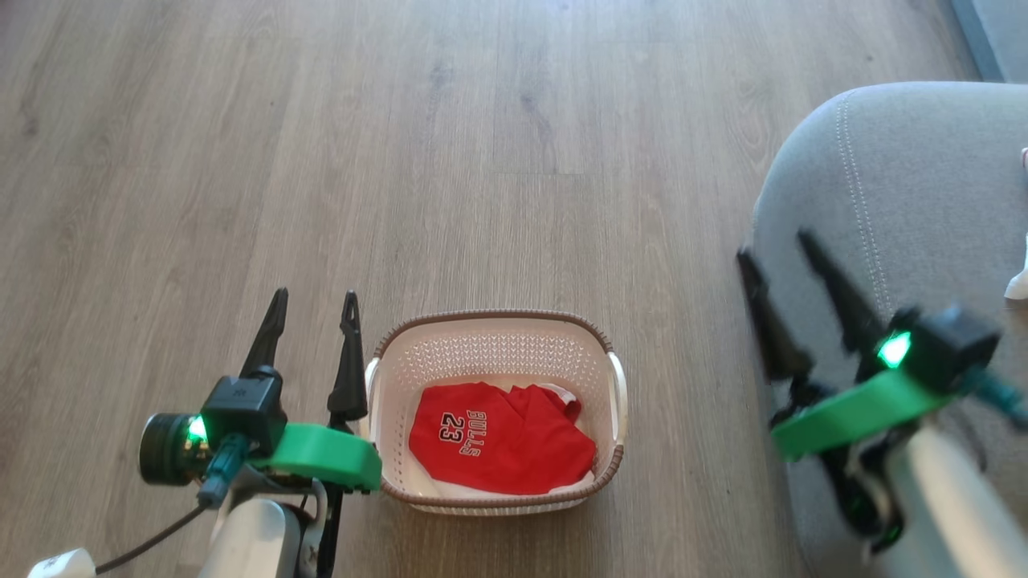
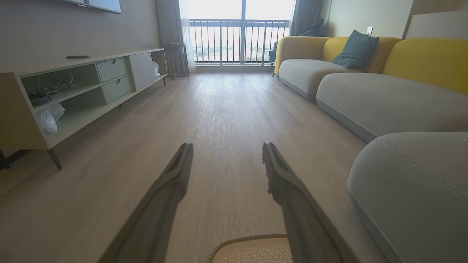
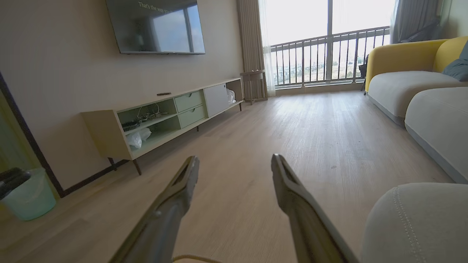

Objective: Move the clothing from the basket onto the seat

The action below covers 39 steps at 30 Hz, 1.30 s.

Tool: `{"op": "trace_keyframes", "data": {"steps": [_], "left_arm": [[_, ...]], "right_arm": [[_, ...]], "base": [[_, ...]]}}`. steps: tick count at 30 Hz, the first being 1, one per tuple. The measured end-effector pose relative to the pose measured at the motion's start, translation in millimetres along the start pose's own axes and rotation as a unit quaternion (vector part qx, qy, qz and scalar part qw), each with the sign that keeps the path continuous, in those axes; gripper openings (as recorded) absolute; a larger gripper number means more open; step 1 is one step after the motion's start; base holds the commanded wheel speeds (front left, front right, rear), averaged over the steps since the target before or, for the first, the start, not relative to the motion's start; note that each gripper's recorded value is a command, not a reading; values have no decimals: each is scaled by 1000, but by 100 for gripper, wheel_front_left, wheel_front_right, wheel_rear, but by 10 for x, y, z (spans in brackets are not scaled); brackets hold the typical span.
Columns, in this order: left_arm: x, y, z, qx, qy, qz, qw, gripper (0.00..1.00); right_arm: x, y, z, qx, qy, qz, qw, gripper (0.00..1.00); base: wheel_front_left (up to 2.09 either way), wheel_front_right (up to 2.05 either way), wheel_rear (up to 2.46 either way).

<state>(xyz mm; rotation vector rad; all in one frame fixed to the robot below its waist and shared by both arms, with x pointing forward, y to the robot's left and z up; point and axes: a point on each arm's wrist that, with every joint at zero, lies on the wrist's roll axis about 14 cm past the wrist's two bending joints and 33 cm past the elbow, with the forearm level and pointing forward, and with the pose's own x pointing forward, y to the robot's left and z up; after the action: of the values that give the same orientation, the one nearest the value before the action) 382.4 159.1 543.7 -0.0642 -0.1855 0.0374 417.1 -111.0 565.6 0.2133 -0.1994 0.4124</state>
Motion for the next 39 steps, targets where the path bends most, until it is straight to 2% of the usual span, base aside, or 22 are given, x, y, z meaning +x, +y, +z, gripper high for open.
{"op": "trace_keyframes", "data": {"steps": [4,7,17,39], "left_arm": [[-50,31,-134,4,22,5,1000,100],[-102,35,-244,4,39,4,999,100],[-111,9,-288,3,46,-1,999,100],[-109,14,-361,3,56,-3,998,100]], "right_arm": [[-216,74,-347,27,40,-27,998,100],[-280,38,-419,35,46,-48,997,100],[-305,-23,-399,31,41,-65,997,100],[-284,-33,-478,31,51,-65,996,100]], "base": [[0,0,0],[0,0,0],[0,0,0],[0,0,0]]}}
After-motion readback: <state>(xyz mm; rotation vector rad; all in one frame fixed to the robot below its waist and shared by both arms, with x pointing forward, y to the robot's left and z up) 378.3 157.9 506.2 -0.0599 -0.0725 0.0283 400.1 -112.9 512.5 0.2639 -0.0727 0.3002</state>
